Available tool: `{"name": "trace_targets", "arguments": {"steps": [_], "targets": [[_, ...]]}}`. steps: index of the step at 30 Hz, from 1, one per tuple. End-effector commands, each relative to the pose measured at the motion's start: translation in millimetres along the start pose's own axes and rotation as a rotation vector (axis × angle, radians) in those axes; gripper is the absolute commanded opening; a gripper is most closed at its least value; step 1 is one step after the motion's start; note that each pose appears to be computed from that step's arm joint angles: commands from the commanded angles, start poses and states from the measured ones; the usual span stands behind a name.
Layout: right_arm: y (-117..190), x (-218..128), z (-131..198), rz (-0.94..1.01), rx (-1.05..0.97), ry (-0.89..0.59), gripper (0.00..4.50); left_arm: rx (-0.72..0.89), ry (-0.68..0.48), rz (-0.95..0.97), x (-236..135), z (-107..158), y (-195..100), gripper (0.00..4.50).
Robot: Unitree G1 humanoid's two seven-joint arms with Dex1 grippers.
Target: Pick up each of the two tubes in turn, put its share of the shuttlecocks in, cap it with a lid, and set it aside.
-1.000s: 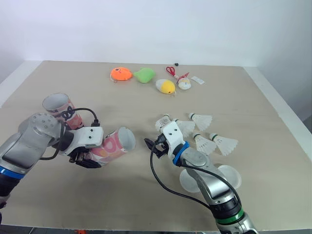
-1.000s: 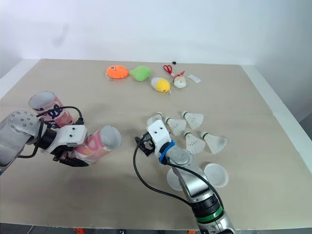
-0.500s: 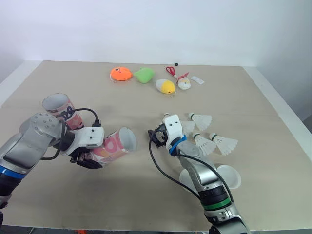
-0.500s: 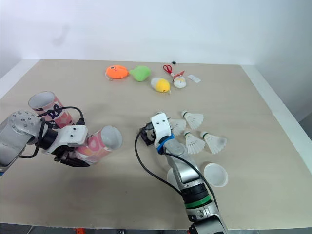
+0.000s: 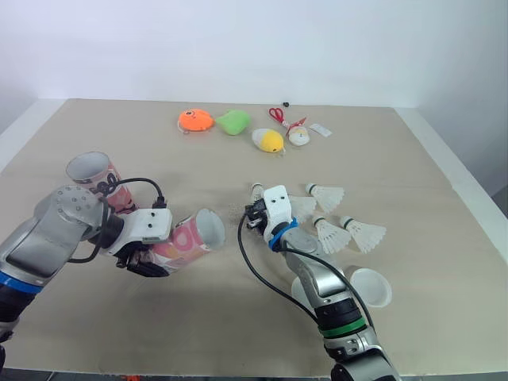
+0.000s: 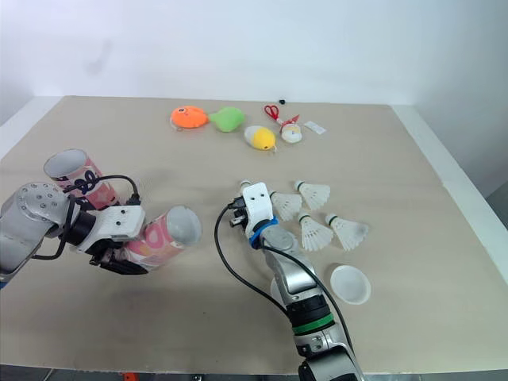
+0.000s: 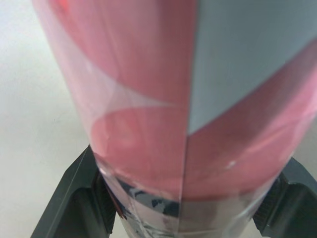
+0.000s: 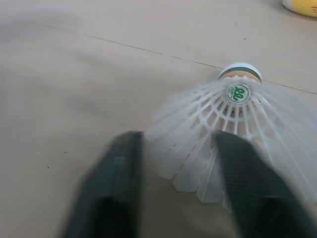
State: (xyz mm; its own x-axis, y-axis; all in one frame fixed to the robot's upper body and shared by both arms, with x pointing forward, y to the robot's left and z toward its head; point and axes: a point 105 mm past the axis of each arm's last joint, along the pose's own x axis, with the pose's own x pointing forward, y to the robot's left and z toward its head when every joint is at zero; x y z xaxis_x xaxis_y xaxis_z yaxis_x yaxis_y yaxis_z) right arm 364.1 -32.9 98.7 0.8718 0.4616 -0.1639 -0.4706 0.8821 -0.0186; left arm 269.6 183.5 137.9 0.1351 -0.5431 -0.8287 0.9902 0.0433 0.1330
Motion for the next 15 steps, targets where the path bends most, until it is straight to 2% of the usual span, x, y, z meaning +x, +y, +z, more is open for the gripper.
{"name": "trace_targets", "arguments": {"steps": [1, 8, 10, 15], "targets": [[0, 1, 11, -0.001, 0.011, -0.039, 0.23, 0.020, -0.012, 0.001, -1, 6, -1, 2.91], [15, -3, 14, 0.081, 0.007, -0.062, 0.23, 0.019, -0.011, 0.001, 0, 6, -1, 2.91], [23, -8, 24, 0.129, -0.011, -0.094, 0.23, 0.018, -0.011, 0.001, 0, 6, -1, 2.91], [38, -44, 77, 0.350, -0.104, -0.260, 0.23, 0.009, -0.007, 0.003, -2, 5, -1, 2.91]]}}
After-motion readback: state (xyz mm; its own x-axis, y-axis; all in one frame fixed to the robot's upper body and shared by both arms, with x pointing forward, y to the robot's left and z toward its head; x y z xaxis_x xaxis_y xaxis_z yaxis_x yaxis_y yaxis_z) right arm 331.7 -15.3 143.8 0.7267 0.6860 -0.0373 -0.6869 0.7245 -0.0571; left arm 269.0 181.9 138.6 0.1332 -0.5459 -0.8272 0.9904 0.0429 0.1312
